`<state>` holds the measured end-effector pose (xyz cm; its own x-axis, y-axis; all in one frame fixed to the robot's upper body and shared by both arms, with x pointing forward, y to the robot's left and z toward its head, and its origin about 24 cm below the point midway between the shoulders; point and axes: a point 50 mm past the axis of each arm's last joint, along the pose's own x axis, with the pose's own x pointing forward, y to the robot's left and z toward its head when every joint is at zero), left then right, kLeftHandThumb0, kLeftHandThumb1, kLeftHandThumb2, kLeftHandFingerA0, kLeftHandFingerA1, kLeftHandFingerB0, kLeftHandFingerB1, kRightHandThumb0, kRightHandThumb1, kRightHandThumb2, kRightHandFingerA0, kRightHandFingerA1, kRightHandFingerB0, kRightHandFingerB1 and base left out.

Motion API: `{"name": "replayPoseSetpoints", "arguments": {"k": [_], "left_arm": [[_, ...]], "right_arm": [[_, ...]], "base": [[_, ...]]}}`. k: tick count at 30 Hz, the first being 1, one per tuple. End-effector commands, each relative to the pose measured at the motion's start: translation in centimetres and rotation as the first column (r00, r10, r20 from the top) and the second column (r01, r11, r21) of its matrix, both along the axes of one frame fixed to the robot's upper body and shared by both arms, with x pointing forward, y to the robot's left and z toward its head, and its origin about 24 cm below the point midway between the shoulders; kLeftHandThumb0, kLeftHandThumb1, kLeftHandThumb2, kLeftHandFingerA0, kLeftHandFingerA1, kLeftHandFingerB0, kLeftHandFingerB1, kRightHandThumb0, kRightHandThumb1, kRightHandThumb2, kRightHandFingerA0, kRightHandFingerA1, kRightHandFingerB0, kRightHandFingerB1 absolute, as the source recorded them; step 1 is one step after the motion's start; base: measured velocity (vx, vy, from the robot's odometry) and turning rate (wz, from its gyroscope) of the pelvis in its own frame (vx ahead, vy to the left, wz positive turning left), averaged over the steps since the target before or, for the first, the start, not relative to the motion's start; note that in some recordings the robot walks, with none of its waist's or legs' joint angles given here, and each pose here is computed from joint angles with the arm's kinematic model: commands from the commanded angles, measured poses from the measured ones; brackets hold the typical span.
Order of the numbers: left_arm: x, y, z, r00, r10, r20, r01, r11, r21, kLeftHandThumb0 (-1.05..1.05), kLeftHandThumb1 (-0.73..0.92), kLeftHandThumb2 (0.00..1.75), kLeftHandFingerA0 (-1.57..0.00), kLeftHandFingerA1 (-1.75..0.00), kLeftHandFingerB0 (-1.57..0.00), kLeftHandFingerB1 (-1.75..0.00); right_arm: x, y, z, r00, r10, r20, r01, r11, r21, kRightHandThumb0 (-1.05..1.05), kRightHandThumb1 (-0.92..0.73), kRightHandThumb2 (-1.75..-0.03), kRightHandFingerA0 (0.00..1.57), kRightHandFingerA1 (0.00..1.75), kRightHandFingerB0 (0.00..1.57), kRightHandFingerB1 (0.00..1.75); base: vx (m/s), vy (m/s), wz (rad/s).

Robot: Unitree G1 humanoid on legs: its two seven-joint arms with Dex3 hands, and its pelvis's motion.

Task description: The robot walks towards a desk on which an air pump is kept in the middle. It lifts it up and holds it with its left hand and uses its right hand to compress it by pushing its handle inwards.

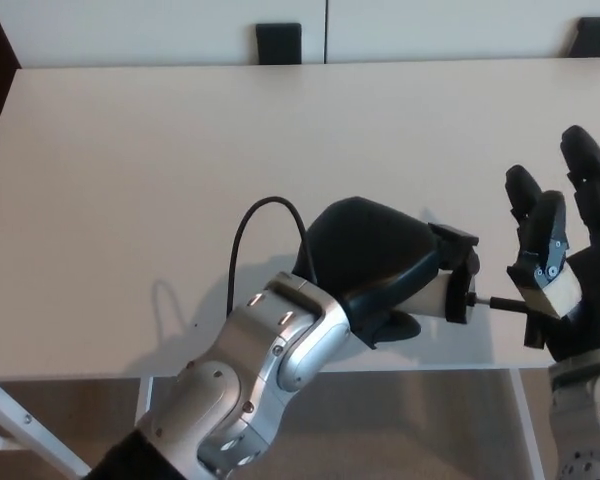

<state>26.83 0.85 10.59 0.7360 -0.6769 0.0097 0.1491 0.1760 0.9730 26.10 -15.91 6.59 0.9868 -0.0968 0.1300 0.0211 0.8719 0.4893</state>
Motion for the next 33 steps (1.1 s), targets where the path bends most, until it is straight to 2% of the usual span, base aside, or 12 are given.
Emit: {"name": "replayPoseSetpoints", "arguments": {"k": [1, 3, 6, 7, 13, 14, 20, 22, 23, 31, 32, 33], "left_arm": [[0.5, 0.3, 1.1, 0.999, 0.009, 0.052, -0.007, 0.999, -0.046, -0.23, 0.72, 0.63, -0.87, -1.35, -0.7, -0.51], [0.6, 0.4, 1.1, 0.999, 0.011, 0.05, -0.009, 0.999, -0.044, -0.22, 0.76, 0.64, -0.84, -1.35, -0.67, -0.5], [0.8, 1.0, 1.0, 0.999, 0.027, 0.041, -0.025, 0.998, -0.057, -0.16, 0.82, 0.64, -0.83, -1.4, -0.67, -0.48], [1.3, 1.6, 1.0, 0.998, 0.047, 0.045, -0.045, 0.998, -0.042, -0.19, 0.78, 0.63, -0.81, -1.49, -0.7, -0.5], [4.3, 4.9, 1.2, 0.983, 0.164, 0.081, -0.167, 0.986, 0.028, -0.2, 0.68, 0.6, -0.79, -1.56, -0.7, -0.59], [5.3, 5.9, 1.3, 0.974, 0.205, 0.092, -0.21, 0.976, 0.054, -0.26, 0.69, 0.62, -0.83, -1.57, -0.62, -0.91], [8.5, 8.7, 1.5, 0.949, 0.301, 0.092, -0.31, 0.943, 0.122, -0.22, 0.68, 0.58, -0.69, -1.65, -0.68, -0.71], [9.4, 9.6, 1.4, 0.938, 0.334, 0.089, -0.344, 0.928, 0.14, -0.23, 0.69, 0.6, -0.73, -1.62, -0.75, -0.6], [9.6, 9.7, 1.2, 0.935, 0.343, 0.084, -0.352, 0.924, 0.147, -0.24, 0.71, 0.59, -0.7, -1.66, -0.7, -0.78], [9.7, 8.4, -0.3, 0.946, 0.315, 0.075, -0.323, 0.931, 0.169, -0.27, 0.65, 0.59, -0.67, -1.6, -0.69, -0.78], [9.5, 7.9, -0.5, 0.951, 0.302, 0.074, -0.31, 0.935, 0.173, -0.26, 0.72, 0.56, -0.68, -1.71, -0.53, -1.21], [9.4, 7.6, -0.6, 0.953, 0.294, 0.074, -0.302, 0.937, 0.176, -0.26, 0.72, 0.56, -0.68, -1.71, -0.53, -1.21]], "right_arm": [[0.5, 1.0, 1.1, 0.998, -0.054, 0.043, 0.051, 0.997, 0.055, -0.38, -0.4, -1.04, 0.0, 0.48, 0.0, 0.48], [0.4, 1.0, 1.0, 0.998, -0.053, 0.044, 0.051, 0.997, 0.055, -0.88, -0.71, -1.01, 0.11, 0.42, 0.08, 0.38], [0.4, 0.9, 0.9, 0.998, -0.052, 0.045, 0.049, 0.996, 0.069, -0.38, -0.42, -1.05, 0.01, 0.49, 0.0, 0.48], [0.3, 0.7, 0.8, 0.998, -0.048, 0.042, 0.045, 0.997, 0.066, -0.87, -0.7, -1.1, 0.1, 0.44, 0.0, 0.34], [0.1, -0.9, 0.6, 0.997, -0.069, 0.043, 0.068, 0.998, 0.018, -0.88, -0.71, -1.12, 0.11, 0.44, 0.0, 0.32], [-0.1, -1.5, 0.7, 0.996, -0.081, 0.048, 0.08, 0.997, 0.011, -0.92, -0.73, -1.12, 0.04, 0.4, 0.0, 0.28], [-0.6, -3.0, 1.6, 0.989, -0.117, 0.086, 0.12, 0.993, -0.02, -0.89, -0.71, -1.11, 0.08, 0.39, 0.08, 0.28], [-1.0, -3.5, 2.0, 0.984, -0.133, 0.115, 0.138, 0.99, -0.041, -0.99, -0.78, -0.78, 0.15, 0.33, 0.11, 0.27], [-1.3, -3.8, 2.1, 0.983, -0.135, 0.124, 0.143, 0.988, -0.059, -0.95, -0.74, -1.13, 0.05, 0.4, 0.0, 0.29], [-2.6, -4.3, 2.2, 0.983, -0.129, 0.133, 0.143, 0.984, -0.108, -0.94, -0.72, -1.13, 0.17, 0.46, 0.0, 0.33], [-2.7, -4.3, 2.2, 0.982, -0.132, 0.135, 0.147, 0.983, -0.112, -0.93, -0.72, -1.13, 0.17, 0.46, 0.0, 0.3], [-2.8, -4.3, 2.3, 0.982, -0.133, 0.137, 0.149, 0.982, -0.114, -0.93, -0.72, -1.13, 0.17, 0.46, 0.0, 0.3]], "base": [[0.0, 0.0, 0.0], [0.0, 0.0, 0.0], [0.0, 0.0, 0.0], [0.0, 0.0, 0.0], [0.0, 0.0, 0.0], [0.0, 0.0, 0.0], [0.0, 0.0, 0.0], [0.0, 0.0, 0.0], [0.0, 0.0, 0.0], [0.0, 0.0, 0.0], [0.0, 0.0, 0.0], [0.0, 0.0, 0.0]]}}
